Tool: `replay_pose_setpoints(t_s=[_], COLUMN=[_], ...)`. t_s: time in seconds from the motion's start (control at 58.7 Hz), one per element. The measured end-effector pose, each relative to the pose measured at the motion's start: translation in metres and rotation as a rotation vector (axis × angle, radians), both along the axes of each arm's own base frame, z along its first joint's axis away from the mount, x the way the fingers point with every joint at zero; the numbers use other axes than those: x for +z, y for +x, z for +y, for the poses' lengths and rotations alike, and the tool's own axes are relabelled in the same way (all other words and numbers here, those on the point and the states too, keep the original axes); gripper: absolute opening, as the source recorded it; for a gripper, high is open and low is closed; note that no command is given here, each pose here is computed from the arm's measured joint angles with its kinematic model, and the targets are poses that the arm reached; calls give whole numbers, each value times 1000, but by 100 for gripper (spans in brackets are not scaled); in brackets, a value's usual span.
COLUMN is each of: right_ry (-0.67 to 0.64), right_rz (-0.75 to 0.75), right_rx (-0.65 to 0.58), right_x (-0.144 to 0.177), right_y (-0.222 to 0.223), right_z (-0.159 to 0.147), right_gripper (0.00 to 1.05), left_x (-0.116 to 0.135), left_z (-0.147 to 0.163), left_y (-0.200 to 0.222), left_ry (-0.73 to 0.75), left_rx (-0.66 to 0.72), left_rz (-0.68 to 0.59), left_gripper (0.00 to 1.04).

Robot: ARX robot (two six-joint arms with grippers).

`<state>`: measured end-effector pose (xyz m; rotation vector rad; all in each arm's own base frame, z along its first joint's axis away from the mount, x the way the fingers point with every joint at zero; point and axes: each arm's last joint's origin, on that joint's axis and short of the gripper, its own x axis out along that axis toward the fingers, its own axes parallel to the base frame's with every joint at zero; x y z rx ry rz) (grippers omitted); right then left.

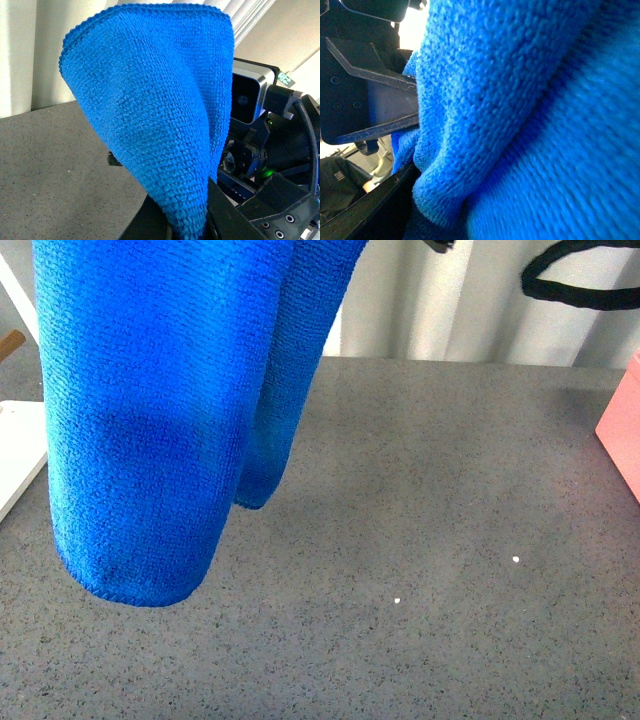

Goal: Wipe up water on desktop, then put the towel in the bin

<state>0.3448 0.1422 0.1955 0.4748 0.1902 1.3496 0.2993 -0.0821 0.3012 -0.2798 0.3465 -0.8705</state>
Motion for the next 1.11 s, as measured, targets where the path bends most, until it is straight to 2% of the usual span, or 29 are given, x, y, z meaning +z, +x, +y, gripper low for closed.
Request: replay_pose_setpoints(t_s=[0.307,0.698,0.784,0.835,0.988,1.022,1.073,1.107], right_ry=[19,26,31,26,2,-8,-12,-12], right_rz=[19,21,14,19,25,23,16,14], right_rx=[44,28,25,18,15,11,5,2], right_x=[-4,-7,-8,-9,-10,-9,-9,-8], right_y=[13,10,8,7,7,7,8,8], right_z=[32,33,32,31,30,29,28,27], right_gripper=[98,48,37,27,10,5,4,4], left_x=[0,0,0,0,0,0,0,0], left_z=[3,3,3,3,2,2,2,2], left_y=[1,2,1,1,1,1,1,1], left_ry=[7,11,10,8,8,7,7,7], left_rx=[25,35,31,24,19,18,15,13], left_rz=[-4,-6,-6,-5,-5,-5,-5,-5], left_gripper=[5,5,16,27,45,52,63,66])
